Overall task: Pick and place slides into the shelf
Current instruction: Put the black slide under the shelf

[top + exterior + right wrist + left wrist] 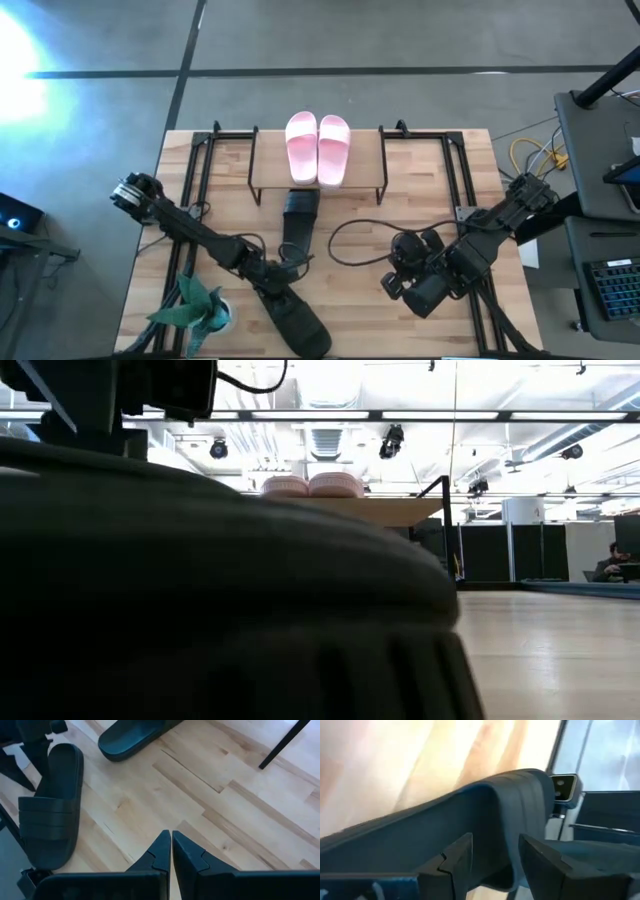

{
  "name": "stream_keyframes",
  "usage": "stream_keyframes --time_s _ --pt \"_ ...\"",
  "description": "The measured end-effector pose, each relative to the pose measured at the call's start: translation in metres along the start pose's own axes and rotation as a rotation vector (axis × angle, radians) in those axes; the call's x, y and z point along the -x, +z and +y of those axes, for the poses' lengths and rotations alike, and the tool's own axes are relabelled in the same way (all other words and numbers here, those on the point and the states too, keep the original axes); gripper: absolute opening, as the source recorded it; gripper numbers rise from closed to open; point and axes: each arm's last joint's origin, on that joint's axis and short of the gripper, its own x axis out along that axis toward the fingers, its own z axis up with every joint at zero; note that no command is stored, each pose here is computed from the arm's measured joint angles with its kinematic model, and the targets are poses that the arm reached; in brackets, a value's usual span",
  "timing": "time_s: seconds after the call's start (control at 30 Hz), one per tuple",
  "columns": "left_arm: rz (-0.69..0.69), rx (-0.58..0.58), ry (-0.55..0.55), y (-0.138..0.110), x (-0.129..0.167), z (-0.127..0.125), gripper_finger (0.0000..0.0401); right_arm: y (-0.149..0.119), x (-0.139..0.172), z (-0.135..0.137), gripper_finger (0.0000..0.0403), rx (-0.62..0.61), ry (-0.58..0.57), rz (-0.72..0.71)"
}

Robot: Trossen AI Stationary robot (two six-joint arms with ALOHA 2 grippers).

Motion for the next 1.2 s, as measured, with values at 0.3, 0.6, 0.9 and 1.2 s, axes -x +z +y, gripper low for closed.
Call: stream_keyframes --time_s 0.3,0.6,0.9,1.2 --pt "0.047 0.014 -0.050 -0.002 -0.017 -0.002 0.0145 0.000 0.000 -0.001 0.0009 0.003 -0.009 -0.001" --pt "0.096 0.004 -0.136 -0.009 -0.033 -0.008 0.0145 -0.001 -0.001 0.000 0.0009 0.001 -0.011 -0.001" --pt "0.102 -0.003 -0.235 -0.012 -0.056 -0.012 0.0143 -0.002 -0.001 0.000 0.0009 -0.020 -0.011 0.000" --pt "0.007 -0.034 -0.261 0.008 -0.041 -0.013 0.0012 -0.003 0.000 0.000 0.0009 -0.027 -0.009 0.001"
